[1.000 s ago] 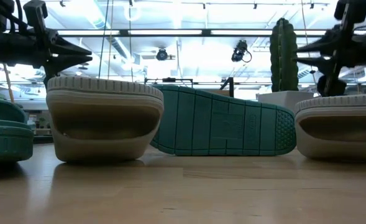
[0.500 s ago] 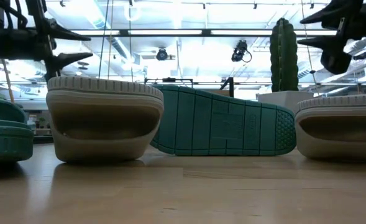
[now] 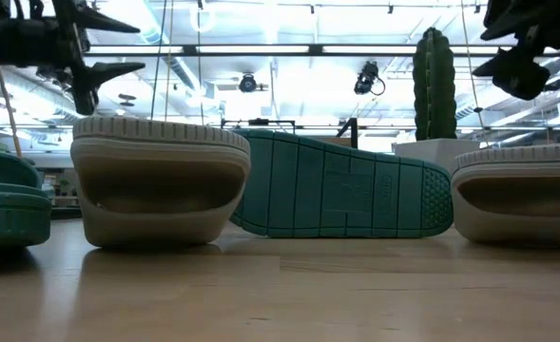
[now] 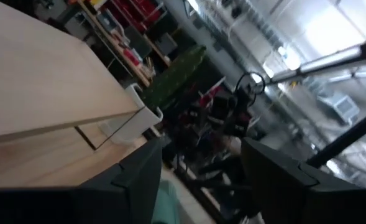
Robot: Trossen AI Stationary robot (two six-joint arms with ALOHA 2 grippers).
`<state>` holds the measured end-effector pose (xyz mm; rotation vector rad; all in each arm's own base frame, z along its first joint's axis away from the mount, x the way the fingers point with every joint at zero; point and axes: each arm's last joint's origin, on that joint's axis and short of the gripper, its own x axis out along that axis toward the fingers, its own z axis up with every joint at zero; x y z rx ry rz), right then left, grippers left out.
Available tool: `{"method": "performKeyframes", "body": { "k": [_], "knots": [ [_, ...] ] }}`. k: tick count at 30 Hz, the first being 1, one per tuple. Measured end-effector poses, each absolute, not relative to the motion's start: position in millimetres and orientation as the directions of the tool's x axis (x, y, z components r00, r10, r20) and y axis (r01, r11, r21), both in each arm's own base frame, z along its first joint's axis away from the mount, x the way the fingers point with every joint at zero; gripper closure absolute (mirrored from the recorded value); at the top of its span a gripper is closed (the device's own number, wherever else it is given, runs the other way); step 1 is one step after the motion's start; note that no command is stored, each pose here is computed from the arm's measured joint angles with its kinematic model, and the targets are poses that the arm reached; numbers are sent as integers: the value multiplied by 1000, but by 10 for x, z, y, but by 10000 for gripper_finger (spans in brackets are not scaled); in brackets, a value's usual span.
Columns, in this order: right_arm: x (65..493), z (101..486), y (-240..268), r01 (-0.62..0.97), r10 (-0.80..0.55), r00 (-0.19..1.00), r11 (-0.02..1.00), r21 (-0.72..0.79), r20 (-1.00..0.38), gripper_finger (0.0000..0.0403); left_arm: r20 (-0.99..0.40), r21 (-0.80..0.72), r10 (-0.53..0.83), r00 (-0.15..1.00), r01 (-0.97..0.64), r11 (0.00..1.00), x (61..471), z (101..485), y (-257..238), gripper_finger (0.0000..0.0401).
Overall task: Pick and place slides into the shelf
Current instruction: Put the right gray slipper on the shelf
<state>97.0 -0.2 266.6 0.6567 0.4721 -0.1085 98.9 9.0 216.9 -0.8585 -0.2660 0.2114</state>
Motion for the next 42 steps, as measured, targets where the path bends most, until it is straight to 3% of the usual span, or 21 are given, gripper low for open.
{"method": "performKeyframes", "body": {
  "k": [11,17,25,36,42],
  "knots": [
    [1081,2673,37,181,194,813,812,555,-549,135,-5,-650,144,990,-113,751,1301,2663,48,189],
    [1105,2676,36,169,193,816,822,544,-545,135,-218,-590,94,971,-208,780,1504,2884,35,195],
    [1322,2672,27,79,179,828,901,427,-531,139,-349,-584,-25,937,-197,788,1687,3101,-33,196],
    [1759,2497,122,-42,236,779,944,327,-581,145,-545,-586,-118,830,-276,762,1631,2986,-208,206],
    [1902,2386,244,-68,220,753,963,259,-620,145,-569,-584,-136,811,-282,761,1609,2962,-248,205]
  ]
}}
